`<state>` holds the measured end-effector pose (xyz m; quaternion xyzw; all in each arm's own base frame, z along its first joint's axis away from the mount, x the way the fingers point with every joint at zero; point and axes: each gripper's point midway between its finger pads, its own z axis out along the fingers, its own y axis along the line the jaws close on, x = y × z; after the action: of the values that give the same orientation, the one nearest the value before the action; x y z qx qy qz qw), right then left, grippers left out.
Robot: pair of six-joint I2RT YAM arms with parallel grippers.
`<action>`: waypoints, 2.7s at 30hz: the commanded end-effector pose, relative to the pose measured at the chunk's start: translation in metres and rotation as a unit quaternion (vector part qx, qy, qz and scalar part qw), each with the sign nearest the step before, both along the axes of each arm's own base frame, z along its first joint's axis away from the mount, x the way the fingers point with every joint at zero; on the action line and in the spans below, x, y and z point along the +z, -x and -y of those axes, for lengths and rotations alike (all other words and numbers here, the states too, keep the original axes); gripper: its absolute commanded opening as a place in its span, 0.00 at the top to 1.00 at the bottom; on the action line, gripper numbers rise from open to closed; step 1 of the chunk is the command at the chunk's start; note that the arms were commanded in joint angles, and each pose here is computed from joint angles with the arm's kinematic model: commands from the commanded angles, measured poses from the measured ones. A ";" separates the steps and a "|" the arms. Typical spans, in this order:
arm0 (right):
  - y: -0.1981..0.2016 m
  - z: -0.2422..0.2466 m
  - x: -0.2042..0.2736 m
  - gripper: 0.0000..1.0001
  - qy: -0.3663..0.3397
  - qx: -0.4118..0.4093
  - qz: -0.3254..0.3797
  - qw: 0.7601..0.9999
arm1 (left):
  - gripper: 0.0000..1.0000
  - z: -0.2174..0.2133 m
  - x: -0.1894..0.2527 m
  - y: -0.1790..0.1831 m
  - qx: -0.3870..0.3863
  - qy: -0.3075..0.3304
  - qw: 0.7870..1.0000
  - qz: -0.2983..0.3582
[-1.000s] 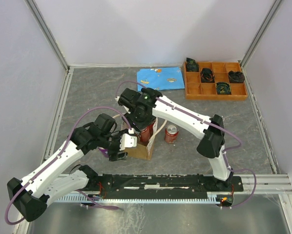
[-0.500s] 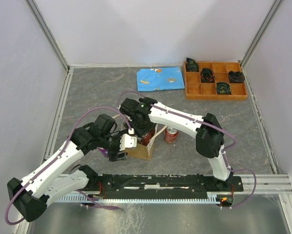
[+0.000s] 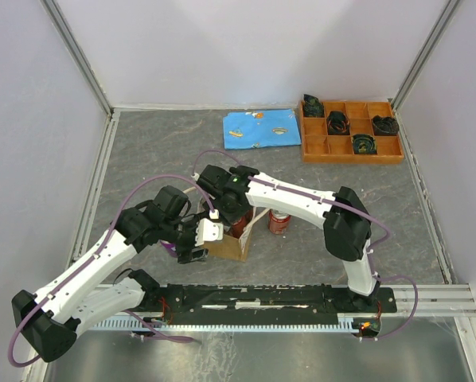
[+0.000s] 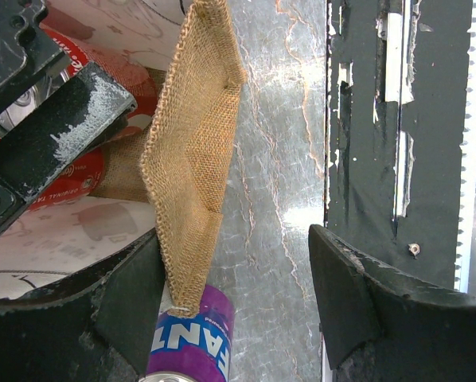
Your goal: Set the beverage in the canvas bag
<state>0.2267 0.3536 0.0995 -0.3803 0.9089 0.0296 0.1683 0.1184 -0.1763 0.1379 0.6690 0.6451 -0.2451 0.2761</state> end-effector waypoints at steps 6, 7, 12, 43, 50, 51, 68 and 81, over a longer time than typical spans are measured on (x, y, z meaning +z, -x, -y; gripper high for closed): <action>-0.018 0.010 0.011 0.61 -0.004 -0.030 0.050 0.998 | 0.24 -0.002 -0.004 0.011 -0.002 0.000 1.000 -0.023; -0.017 0.013 0.012 0.55 -0.002 -0.030 0.049 0.998 | 0.24 -0.002 -0.004 0.011 -0.001 0.000 1.000 -0.023; -0.012 0.023 0.020 0.36 0.012 -0.031 0.046 0.998 | 0.24 -0.001 -0.004 0.010 -0.004 0.000 1.000 -0.023; -0.132 0.135 0.198 0.04 -0.076 -0.253 0.207 0.942 | 0.24 -0.002 0.001 0.011 -0.006 0.001 1.000 -0.017; -0.091 0.161 0.141 0.04 -0.061 -0.269 0.090 0.957 | 0.24 -0.004 0.000 0.013 -0.005 -0.002 1.000 -0.020; -0.085 0.157 0.133 0.04 -0.070 -0.270 0.072 0.958 | 0.24 -0.004 0.000 0.013 -0.004 -0.002 1.000 -0.020; -0.028 0.116 0.059 0.06 -0.117 -0.253 -0.090 0.956 | 0.24 -0.004 -0.003 0.012 -0.011 -0.010 1.000 -0.025; -0.012 0.124 0.001 0.06 -0.029 -0.243 -0.118 0.963 | 0.24 -0.005 -0.003 0.012 -0.006 -0.011 1.000 -0.025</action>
<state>0.2352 0.2290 0.1092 -0.1322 0.9864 0.0686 0.0700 0.1163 -0.1748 0.1358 0.6689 0.6472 -0.2462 0.2705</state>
